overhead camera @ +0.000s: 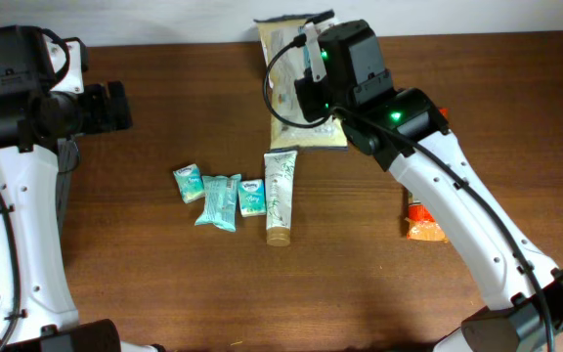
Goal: Scan the item barcode
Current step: 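Raise the white bag with the right gripper to the scanner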
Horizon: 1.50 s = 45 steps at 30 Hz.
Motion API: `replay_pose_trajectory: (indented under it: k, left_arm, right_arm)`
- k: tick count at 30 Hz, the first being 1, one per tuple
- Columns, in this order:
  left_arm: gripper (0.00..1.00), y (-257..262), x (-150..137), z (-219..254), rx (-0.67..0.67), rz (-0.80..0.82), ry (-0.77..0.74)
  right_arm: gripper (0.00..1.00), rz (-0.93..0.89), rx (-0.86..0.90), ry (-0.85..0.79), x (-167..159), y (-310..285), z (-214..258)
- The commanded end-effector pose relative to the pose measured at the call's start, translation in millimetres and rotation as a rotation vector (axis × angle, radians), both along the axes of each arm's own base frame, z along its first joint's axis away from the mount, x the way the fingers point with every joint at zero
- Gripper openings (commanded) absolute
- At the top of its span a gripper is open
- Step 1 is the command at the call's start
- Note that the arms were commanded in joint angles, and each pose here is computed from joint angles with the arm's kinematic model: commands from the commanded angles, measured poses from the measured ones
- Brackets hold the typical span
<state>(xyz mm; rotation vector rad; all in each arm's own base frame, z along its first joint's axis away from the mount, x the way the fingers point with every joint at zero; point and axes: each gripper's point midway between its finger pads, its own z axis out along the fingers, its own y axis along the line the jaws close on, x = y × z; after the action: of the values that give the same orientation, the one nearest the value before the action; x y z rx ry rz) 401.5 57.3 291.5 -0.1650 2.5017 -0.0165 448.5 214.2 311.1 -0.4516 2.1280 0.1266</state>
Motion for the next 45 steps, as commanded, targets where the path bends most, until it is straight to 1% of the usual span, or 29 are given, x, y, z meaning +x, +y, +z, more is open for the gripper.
replay_pose_trajectory:
  k: [1,5,7,9,12,13,16,18,19,20,23,30,34,41,42,45]
  left_arm:
    - [0.99,1.1,-0.2,4.8,-0.005,0.004,-0.014]
    - [0.99,1.1,-0.2,4.8,-0.005,0.004,-0.014]
    - [0.99,1.1,-0.2,4.8,-0.005,0.003,-0.014]
    - [0.99,1.1,-0.2,4.8,-0.005,0.004,-0.014]
    - [0.99,1.1,-0.2,4.8,-0.005,0.003,-0.014]
    - [0.99,1.2,-0.2,4.8,-0.005,0.004,-0.014]
    - [0.99,1.1,-0.2,4.8,-0.005,0.004,-0.014]
    - [0.99,1.1,-0.2,4.8,-0.005,0.004,-0.014]
    - [0.99,1.2,-0.2,4.8,-0.005,0.004,-0.014]
    - [0.99,1.2,-0.2,4.8,-0.005,0.004,-0.014]
    - [0.99,1.1,-0.2,4.8,-0.005,0.004,-0.014]
    - [0.99,1.2,-0.2,4.8,-0.005,0.004,-0.014]
    - [0.99,1.1,-0.2,4.8,-0.005,0.004,-0.014]
    - [0.99,1.1,-0.2,4.8,-0.005,0.004,-0.014]
    - [0.99,1.2,-0.2,4.8,-0.005,0.004,-0.014]
    - [0.99,1.1,-0.2,4.8,-0.005,0.004,-0.014]
  right_arm:
    - [0.04,-0.072,-0.183,-0.202,17.5,-25.9,43.7]
    - [0.04,-0.055,-0.454,-0.371,56.4,-27.1,51.1]
    - [0.04,-0.025,-0.533,-0.455,78.4,-15.5,50.2]
    - [0.04,-0.033,-0.576,-0.543,97.2,-7.2,53.3]
    - [0.04,-0.047,-0.713,-0.748,131.5,9.8,55.5]
    - [0.04,-0.043,-0.764,-0.802,139.5,15.9,51.5]
    - [0.04,0.054,-0.925,-0.97,161.1,39.3,24.2]
    - [0.04,0.079,-0.949,-1.092,170.4,46.1,7.1]
    - [0.04,0.092,-0.957,-1.125,174.1,46.9,-3.5]
    - [0.04,0.117,-0.978,-1.134,179.3,46.0,-17.5]
    - [0.04,0.154,-0.994,-1.093,189.4,40.0,-42.2]
    - [0.04,0.224,-0.991,-1.082,191.3,45.8,-54.2]
    - [0.04,0.243,-0.979,-1.095,185.6,59.5,-54.1]
    - [0.04,0.238,-0.958,-1.102,182.2,63.8,-48.2]
    - [0.04,0.232,-0.942,-1.105,181.0,63.3,-42.4]
    - [0.04,0.186,-0.803,-1.094,174.3,57.9,-10.4]
